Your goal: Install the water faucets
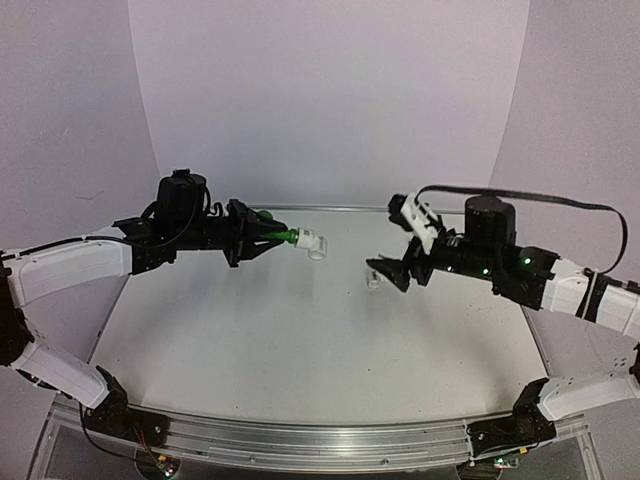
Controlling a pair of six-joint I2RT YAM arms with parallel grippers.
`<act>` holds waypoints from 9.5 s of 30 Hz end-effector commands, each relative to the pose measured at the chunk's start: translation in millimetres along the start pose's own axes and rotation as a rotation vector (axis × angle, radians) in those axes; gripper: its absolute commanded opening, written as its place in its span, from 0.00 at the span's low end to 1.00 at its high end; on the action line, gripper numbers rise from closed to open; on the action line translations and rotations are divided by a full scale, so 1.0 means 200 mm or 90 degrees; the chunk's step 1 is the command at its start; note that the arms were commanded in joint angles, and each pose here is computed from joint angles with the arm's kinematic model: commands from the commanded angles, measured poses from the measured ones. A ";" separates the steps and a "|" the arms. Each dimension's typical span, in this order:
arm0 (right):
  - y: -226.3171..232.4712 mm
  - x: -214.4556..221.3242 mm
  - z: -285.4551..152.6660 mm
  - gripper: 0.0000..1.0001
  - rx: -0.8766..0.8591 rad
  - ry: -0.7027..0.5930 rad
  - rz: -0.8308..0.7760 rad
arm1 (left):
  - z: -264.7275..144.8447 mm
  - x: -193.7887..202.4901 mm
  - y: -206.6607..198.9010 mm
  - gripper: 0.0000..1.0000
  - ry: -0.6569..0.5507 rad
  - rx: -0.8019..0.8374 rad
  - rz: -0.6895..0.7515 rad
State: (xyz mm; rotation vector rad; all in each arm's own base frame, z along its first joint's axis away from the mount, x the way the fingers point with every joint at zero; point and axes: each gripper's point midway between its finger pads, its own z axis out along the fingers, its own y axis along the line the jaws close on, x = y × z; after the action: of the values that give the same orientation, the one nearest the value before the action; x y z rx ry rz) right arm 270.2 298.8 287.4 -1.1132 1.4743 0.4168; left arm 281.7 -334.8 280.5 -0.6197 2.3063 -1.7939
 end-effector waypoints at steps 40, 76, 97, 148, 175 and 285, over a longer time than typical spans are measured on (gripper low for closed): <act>0.29 -0.22 0.46 0.47 0.134 -0.256 -0.465 | -0.04 0.16 -0.08 0.00 0.152 0.078 -0.135; 0.32 -0.24 0.33 0.00 -0.036 -0.179 0.075 | 0.07 0.03 -0.14 0.00 0.064 0.110 0.206; 0.35 -0.72 0.10 0.00 -0.285 -0.163 0.599 | -0.43 0.69 -0.46 0.00 0.171 0.617 1.233; -0.33 -0.09 0.06 0.98 -0.079 -0.106 0.651 | -0.28 0.05 -0.54 0.00 -0.127 0.217 0.576; 0.40 -0.15 0.32 0.98 -0.096 -0.152 -0.152 | -0.03 0.17 -0.06 0.00 0.175 0.083 0.067; -0.21 0.07 0.14 0.98 0.024 -0.002 0.596 | -0.11 0.01 -0.39 0.00 0.023 0.144 0.407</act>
State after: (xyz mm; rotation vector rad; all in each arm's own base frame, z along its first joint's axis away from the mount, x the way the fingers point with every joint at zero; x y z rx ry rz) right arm 294.1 334.0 307.1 -0.4030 1.9055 1.4290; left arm 268.5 -343.2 381.3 0.7620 1.6209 -1.4758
